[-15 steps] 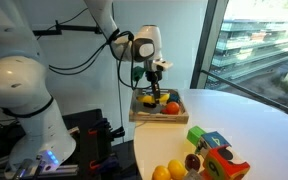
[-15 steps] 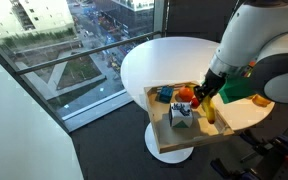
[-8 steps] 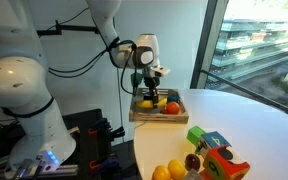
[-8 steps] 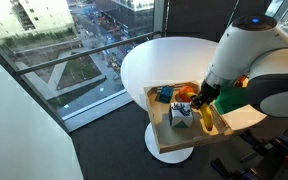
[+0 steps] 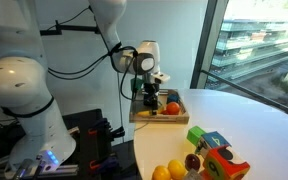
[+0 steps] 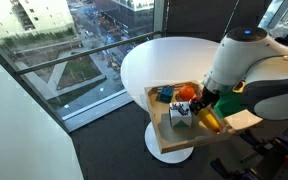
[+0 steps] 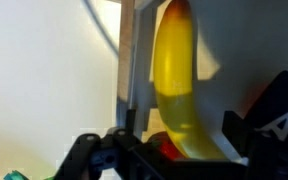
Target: Put the banana in the box
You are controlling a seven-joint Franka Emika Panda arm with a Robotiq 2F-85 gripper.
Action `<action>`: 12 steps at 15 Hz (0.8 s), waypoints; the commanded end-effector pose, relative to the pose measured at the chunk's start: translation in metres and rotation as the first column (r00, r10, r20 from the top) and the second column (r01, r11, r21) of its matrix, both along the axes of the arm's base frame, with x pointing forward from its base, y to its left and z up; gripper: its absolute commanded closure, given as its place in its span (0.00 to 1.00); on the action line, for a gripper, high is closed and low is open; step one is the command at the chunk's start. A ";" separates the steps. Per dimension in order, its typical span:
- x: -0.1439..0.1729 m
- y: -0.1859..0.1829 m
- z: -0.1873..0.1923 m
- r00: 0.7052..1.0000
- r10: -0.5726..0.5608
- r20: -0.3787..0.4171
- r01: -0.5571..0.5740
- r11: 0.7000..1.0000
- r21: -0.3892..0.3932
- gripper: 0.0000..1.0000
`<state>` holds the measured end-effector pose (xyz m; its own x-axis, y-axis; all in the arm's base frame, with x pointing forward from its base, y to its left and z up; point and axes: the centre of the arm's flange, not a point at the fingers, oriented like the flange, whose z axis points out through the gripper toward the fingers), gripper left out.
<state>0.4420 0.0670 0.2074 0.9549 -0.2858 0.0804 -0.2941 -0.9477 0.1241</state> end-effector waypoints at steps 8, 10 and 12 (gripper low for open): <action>-0.005 -0.037 0.046 1.000 -0.003 -0.021 0.005 0.999 0.052 0.00; -0.007 -0.045 0.057 1.000 -0.003 -0.026 0.004 0.998 0.061 0.00; -0.010 -0.053 0.068 1.000 0.001 -0.030 0.001 0.998 0.065 0.00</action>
